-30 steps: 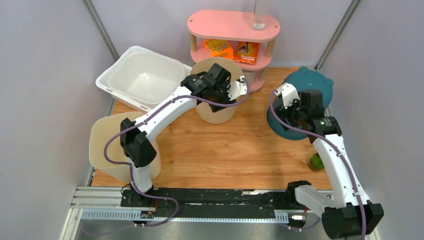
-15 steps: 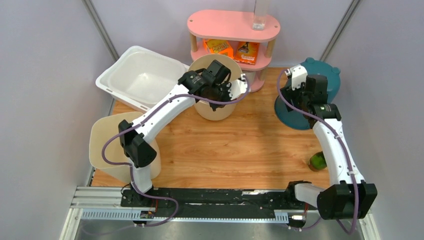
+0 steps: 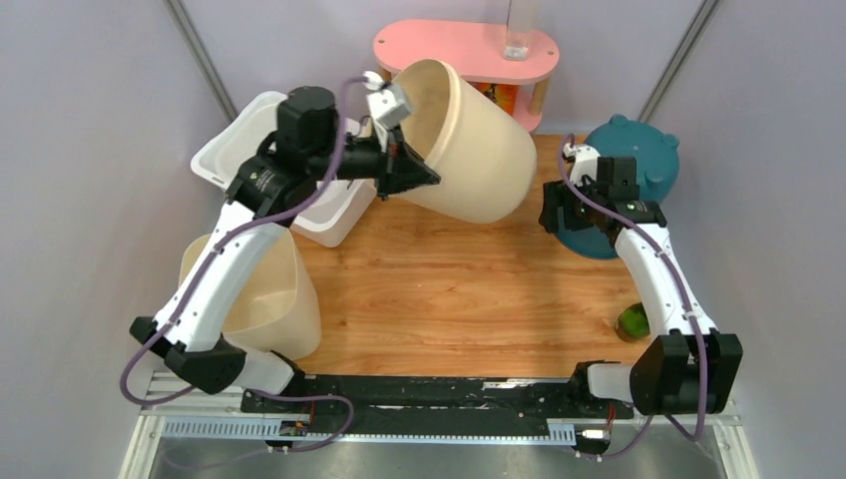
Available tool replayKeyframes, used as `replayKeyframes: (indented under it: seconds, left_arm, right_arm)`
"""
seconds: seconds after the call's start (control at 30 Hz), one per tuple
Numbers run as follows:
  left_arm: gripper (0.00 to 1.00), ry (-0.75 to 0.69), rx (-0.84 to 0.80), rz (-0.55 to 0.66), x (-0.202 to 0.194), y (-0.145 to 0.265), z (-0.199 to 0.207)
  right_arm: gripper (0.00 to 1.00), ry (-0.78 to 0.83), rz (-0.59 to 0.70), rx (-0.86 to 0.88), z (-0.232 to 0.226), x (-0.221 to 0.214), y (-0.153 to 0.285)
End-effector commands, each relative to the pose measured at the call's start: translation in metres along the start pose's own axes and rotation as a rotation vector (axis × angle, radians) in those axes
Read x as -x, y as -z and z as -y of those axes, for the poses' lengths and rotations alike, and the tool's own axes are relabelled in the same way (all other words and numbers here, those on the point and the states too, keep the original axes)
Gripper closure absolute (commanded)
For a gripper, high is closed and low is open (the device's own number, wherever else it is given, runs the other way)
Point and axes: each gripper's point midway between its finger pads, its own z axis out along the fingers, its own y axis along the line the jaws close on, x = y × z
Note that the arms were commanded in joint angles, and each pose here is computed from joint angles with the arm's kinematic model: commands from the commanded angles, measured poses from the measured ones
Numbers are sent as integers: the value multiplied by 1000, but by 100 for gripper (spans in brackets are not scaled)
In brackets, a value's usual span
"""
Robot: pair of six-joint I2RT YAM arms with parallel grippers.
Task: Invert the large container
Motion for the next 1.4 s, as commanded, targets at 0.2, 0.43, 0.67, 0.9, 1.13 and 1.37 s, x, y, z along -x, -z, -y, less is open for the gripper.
replayKeyframes:
  seconds: [0.2, 0.43, 0.67, 0.9, 1.13, 1.37]
  left_arm:
    - [100, 335, -637, 145, 18, 37, 57]
    - [100, 469, -727, -1, -11, 34, 58]
    - [100, 619, -828, -124, -23, 56, 75]
    - [100, 650, -776, -114, -40, 52, 73]
    - [100, 667, -736, -103, -62, 14, 39]
    - [83, 765, -570, -108, -133, -45, -12]
  right_arm:
    - [24, -175, -17, 324, -52, -7, -23]
    - [24, -239, -55, 414, -62, -18, -42]
    - [26, -314, -10, 345, -29, -1, -48]
    - [29, -318, 20, 376, -41, 9, -50]
    - [32, -319, -112, 664, -134, -32, -18]
    - [35, -446, -246, 762, -161, -74, 3]
